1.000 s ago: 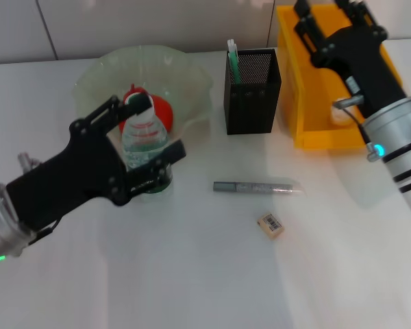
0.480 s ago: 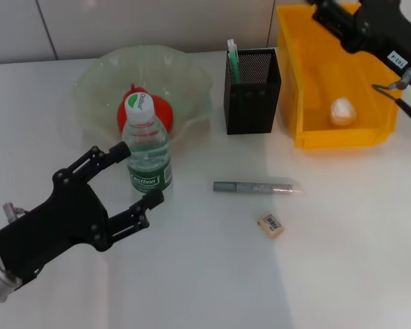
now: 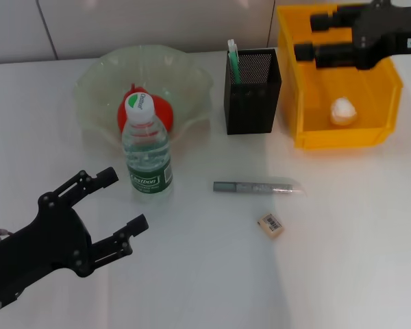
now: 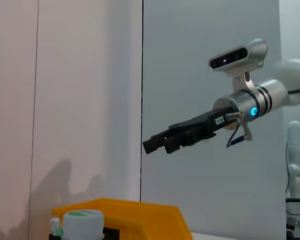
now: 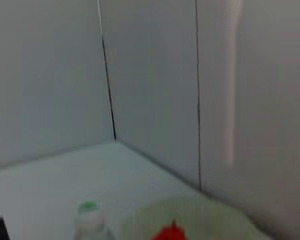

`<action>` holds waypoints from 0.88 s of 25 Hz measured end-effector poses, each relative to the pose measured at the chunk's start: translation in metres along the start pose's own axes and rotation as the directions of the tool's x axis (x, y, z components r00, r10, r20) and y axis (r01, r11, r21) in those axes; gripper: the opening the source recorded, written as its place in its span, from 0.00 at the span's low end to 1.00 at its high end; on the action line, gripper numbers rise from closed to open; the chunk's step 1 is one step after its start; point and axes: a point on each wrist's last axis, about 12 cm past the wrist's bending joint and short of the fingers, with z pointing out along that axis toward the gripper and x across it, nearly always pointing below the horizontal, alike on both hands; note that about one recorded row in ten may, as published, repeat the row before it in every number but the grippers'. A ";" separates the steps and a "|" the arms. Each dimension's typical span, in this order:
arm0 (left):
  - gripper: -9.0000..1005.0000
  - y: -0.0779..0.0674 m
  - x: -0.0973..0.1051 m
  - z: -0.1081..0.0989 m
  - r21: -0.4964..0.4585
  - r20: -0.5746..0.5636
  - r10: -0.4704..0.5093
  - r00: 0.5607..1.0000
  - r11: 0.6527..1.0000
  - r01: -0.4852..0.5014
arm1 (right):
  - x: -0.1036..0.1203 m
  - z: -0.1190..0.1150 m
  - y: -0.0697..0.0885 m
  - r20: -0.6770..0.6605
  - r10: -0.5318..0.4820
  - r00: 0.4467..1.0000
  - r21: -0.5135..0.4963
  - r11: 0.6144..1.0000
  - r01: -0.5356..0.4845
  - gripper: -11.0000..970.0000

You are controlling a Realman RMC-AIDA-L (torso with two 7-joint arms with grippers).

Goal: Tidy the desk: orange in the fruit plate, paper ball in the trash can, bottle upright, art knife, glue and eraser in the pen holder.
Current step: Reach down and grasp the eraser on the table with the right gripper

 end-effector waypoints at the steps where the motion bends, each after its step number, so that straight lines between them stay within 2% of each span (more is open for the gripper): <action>1: 0.83 0.000 0.001 -0.002 -0.004 -0.007 -0.003 1.000 1.000 0.003 | -0.008 0.000 0.002 -0.080 -0.020 0.997 0.002 1.000 0.020 0.70; 3: 0.83 0.000 0.002 -0.004 -0.010 -0.016 -0.008 1.000 1.000 0.008 | -0.025 0.003 0.008 -0.212 -0.067 0.975 -0.047 0.997 0.059 0.70; 6: 0.83 0.001 0.003 -0.006 -0.017 -0.024 -0.022 0.999 1.000 0.022 | -0.040 0.010 0.018 -0.322 -0.135 0.937 -0.172 0.982 0.083 0.71; 7: 0.83 0.001 0.003 -0.007 -0.017 -0.025 -0.028 0.999 0.999 0.028 | -0.048 0.020 0.026 -0.398 -0.199 0.896 -0.248 0.963 0.103 0.71; 9: 0.83 0.002 0.003 -0.007 -0.018 -0.027 -0.042 0.999 0.999 0.041 | -0.050 0.025 0.029 -0.429 -0.227 0.874 -0.271 0.956 0.115 0.71; 13: 0.83 0.004 0.002 -0.010 -0.009 -0.040 -0.062 0.997 0.998 0.062 | -0.058 0.054 0.047 -0.539 -0.370 0.757 -0.369 0.911 0.183 0.71; 17: 0.83 0.002 0.002 -0.005 0.071 -0.091 -0.111 0.990 0.990 0.118 | -0.062 0.087 0.065 -0.599 -0.504 0.623 -0.463 0.852 0.244 0.74; 22: 0.83 0.005 0.003 0.014 0.199 -0.195 -0.143 0.970 0.963 0.182 | -0.057 0.119 0.077 -0.638 -0.616 0.463 -0.541 0.786 0.299 0.76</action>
